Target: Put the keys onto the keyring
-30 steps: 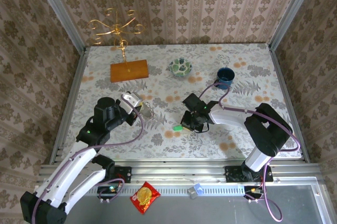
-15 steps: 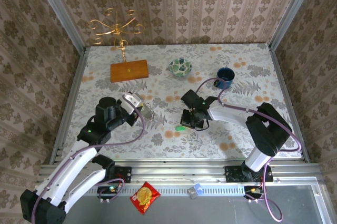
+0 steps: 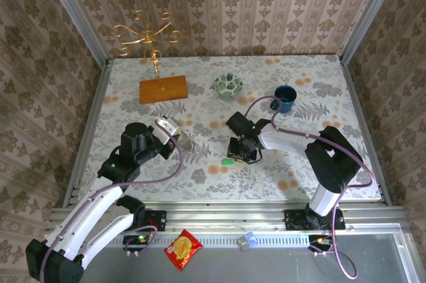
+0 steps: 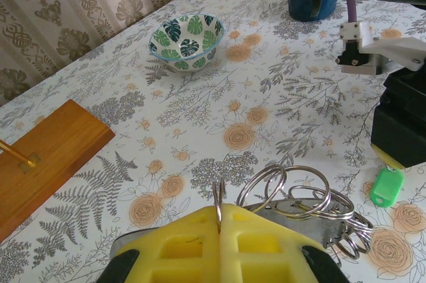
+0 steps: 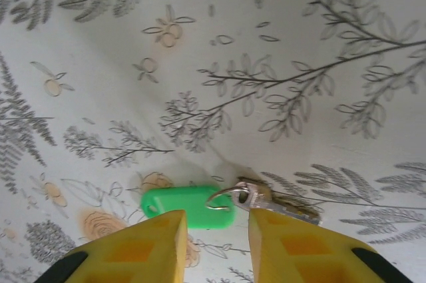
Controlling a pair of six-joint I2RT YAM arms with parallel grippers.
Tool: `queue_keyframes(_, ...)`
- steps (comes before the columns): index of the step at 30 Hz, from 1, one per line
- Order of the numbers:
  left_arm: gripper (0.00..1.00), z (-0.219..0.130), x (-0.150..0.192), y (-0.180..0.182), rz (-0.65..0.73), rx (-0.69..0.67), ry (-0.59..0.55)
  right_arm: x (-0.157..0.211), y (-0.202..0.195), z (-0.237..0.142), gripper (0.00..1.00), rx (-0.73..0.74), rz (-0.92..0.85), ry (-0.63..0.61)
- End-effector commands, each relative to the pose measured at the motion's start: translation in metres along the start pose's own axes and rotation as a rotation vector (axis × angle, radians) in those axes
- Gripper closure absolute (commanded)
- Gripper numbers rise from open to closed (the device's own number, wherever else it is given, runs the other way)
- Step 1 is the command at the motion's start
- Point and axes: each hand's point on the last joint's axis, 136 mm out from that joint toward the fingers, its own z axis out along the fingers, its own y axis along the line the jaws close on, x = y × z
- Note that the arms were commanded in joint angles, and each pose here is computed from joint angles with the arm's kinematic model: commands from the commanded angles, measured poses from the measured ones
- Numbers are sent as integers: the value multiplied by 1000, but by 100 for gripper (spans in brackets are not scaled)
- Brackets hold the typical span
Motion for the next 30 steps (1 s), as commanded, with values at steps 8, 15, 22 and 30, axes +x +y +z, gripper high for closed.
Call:
queue_keyframes(8, 100, -6, -22, 3, 41, -12, -56, -4, -2, -1, 66, 111, 46, -13)
queue_keyframes(15, 100, -5, -22, 3, 43, -12, -58, -5, -10, -4, 66, 234, 55, -19)
queue_keyframes(22, 100, -6, -23, 3, 49, -15, -56, -3, -9, -2, 68, 319, 46, 1)
queue_keyframes(30, 100, -8, -26, 5, 60, -25, -58, 4, -5, 5, 71, 336, 36, 44)
